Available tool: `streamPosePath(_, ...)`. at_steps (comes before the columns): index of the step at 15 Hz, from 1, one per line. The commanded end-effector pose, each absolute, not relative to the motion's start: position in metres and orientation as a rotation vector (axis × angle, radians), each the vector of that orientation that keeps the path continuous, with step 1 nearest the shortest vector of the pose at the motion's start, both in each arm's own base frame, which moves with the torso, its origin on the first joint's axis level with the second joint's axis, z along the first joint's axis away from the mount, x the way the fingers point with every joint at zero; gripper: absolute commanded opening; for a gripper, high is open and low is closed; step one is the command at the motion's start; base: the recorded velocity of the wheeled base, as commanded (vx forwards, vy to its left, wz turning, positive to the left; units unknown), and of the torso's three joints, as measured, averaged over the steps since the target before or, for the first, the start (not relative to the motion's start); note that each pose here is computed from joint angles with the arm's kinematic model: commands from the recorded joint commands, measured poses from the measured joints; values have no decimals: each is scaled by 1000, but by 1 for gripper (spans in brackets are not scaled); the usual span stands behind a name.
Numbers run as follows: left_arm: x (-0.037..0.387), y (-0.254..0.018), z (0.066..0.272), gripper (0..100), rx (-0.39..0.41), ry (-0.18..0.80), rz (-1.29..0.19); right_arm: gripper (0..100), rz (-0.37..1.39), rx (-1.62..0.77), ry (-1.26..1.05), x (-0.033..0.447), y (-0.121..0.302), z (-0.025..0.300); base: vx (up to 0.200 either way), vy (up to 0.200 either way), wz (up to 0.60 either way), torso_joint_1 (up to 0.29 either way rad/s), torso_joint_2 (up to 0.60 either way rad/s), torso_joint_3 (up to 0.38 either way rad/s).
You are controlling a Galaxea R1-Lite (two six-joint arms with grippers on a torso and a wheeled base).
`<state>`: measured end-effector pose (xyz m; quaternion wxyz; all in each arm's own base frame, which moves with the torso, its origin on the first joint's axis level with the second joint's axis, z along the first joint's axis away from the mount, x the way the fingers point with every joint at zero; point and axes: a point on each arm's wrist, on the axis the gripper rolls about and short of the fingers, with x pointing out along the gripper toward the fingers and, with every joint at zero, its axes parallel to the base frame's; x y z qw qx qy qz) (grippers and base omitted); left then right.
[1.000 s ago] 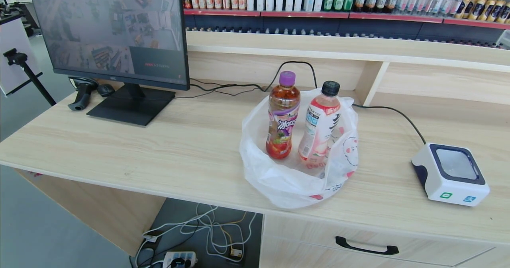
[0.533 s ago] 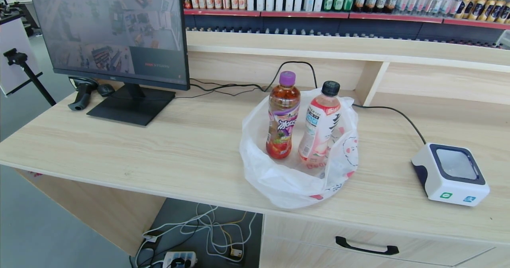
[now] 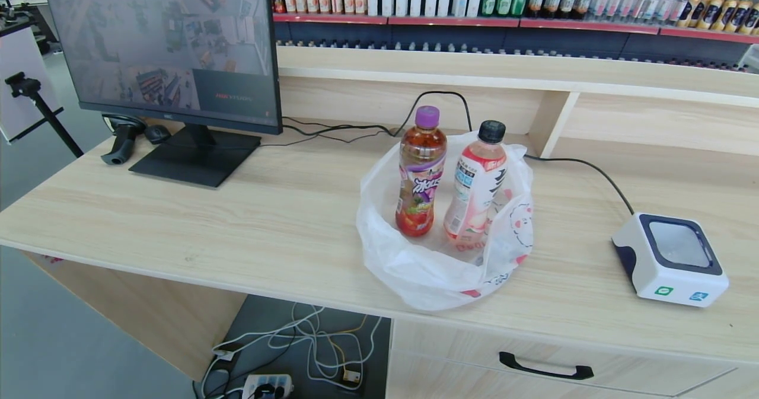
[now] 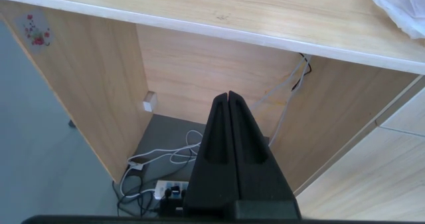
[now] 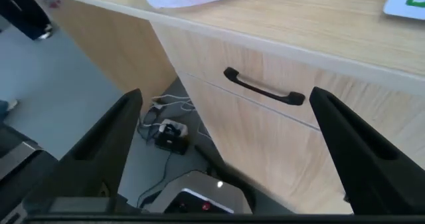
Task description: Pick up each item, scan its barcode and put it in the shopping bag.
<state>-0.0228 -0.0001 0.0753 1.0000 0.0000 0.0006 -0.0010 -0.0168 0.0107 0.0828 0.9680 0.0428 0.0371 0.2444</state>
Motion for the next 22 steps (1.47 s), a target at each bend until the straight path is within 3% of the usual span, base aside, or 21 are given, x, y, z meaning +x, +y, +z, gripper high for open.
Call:
streamPosePath(1, -23, 0, 75, 0, -2, 2, -2, 100, 448, 36, 7, -21, 9, 82, 0, 0, 0, 0, 0, 0)
streamPosePath(4, -23, 0, 75, 0, 0, 2, -2, 100, 323, -83, -73, -24, 7, 82, 0, 0, 0, 0, 0, 0)
streamPosePath(7, -23, 0, 75, 0, 0, 2, -2, 100, 113, -75, -10, -23, 3, 76, 0, 0, 0, 0, 0, 0)
streamPosePath(18, -23, 0, 75, 0, -2, 2, -2, 100, 103, -31, -3, -23, 2, 76, 0, 0, 0, 0, 0, 0)
streamPosePath(22, -23, 0, 75, 0, -2, 2, -2, 100, 103, -31, -3, -23, 2, 76, 0, 0, -600, 1, -1, 1)
